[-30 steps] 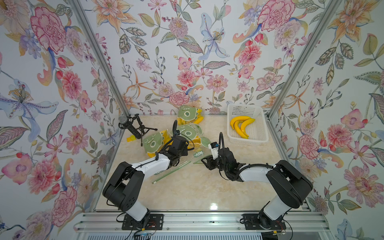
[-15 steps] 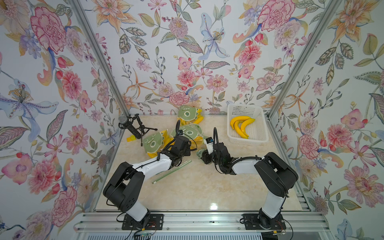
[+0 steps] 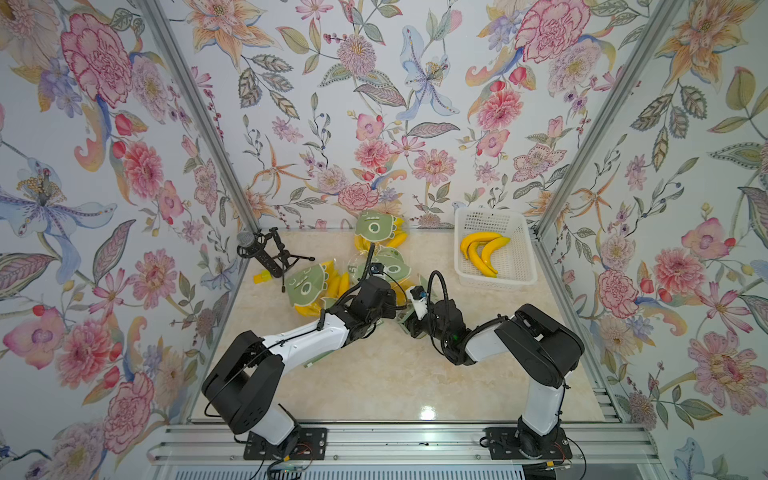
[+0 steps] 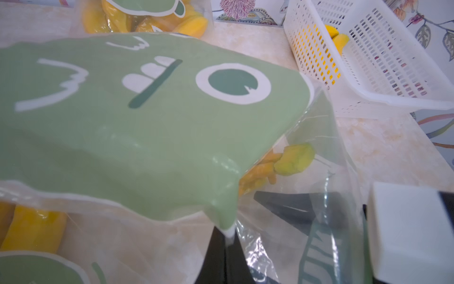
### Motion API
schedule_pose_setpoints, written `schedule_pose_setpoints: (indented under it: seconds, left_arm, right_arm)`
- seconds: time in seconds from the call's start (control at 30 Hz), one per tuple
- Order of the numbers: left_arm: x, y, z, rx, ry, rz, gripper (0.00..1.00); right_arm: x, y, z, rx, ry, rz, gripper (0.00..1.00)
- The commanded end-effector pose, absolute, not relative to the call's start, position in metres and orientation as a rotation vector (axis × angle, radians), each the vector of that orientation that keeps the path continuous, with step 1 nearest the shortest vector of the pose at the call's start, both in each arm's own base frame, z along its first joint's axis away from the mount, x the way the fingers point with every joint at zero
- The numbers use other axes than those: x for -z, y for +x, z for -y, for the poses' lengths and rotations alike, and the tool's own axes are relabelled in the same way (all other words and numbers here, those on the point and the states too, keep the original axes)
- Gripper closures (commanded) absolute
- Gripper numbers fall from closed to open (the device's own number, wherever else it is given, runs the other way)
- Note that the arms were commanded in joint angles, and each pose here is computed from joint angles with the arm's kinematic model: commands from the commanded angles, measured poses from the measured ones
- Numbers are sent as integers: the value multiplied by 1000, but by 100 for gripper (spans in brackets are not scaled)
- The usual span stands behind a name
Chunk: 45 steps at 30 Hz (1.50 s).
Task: Open the zip-top bag and take out the banana
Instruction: Pick up the banana from the zipper food storage bag.
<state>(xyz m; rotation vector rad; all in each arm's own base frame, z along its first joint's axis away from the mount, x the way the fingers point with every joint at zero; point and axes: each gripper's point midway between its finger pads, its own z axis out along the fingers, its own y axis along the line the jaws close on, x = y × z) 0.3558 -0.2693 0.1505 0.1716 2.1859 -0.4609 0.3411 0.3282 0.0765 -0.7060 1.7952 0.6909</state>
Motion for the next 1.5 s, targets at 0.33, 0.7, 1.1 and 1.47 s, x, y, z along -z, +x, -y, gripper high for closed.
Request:
schedule_pose_setpoints:
  seconds: [0.33,0.7,1.1,1.47]
  left_arm:
    - [-150,348,265,484,147,-2179,100]
    - [-159,342,283,602,184,-2146,100]
    - [-165,338,285,598,188,-2130,100]
    - [-161,362,244,455,76,-2149,100]
  right_arm:
    - [-97,366,-330,-584,-659,-1677,36]
    - [-90,373,-344,-497,-644,-1714,37]
    - [-93,372,-349,-449,-625,-1707,61]
    - [-94,342,-335,-479,-679,-1709,81]
